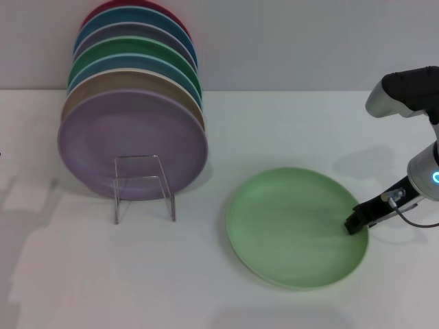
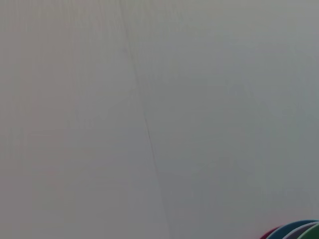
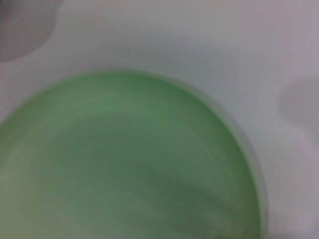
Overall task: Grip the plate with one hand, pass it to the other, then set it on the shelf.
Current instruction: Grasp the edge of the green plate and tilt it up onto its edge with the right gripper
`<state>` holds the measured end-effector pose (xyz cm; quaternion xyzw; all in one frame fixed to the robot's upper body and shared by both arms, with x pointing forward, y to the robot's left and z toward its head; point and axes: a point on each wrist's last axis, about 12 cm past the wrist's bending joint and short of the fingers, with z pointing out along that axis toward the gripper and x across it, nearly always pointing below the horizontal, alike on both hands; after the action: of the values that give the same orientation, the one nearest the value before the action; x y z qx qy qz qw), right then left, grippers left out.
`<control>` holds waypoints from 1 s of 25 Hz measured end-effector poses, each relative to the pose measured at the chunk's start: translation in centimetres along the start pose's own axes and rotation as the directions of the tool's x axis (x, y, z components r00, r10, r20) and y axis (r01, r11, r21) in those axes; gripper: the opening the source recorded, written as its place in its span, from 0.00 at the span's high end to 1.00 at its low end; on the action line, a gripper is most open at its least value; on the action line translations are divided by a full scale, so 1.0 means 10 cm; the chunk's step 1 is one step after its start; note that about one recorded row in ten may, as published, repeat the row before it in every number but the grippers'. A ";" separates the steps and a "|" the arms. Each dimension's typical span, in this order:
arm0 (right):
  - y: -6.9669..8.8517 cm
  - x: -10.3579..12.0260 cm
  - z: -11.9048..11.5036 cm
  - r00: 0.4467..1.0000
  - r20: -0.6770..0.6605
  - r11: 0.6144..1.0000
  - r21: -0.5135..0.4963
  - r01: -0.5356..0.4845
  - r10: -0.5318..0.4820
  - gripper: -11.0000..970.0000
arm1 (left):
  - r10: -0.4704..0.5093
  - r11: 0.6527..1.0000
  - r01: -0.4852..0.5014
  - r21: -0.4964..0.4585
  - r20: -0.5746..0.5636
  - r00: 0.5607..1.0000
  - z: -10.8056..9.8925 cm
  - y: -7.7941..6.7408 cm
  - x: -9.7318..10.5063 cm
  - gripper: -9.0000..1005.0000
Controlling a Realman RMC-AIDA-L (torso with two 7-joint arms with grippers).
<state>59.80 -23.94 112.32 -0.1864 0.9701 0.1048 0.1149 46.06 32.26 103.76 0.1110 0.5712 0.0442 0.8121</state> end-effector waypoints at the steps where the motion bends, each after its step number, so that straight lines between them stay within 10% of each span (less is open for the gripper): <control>1: 0.01 -0.01 0.00 1.000 -0.002 1.000 0.004 0.007 -0.007 0.68 | 0.000 1.000 0.000 0.000 0.000 1.000 0.00 0.00 0.00 0.22; 25: 0.17 0.00 -0.13 0.991 0.124 0.997 -0.052 0.056 -0.049 0.95 | 0.003 1.000 -0.003 0.001 0.012 1.000 0.00 0.01 -0.01 0.22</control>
<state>58.88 -22.73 113.85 -0.2081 0.9527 0.1398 0.1720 46.04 32.28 103.91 0.1123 0.5661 0.0446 0.8154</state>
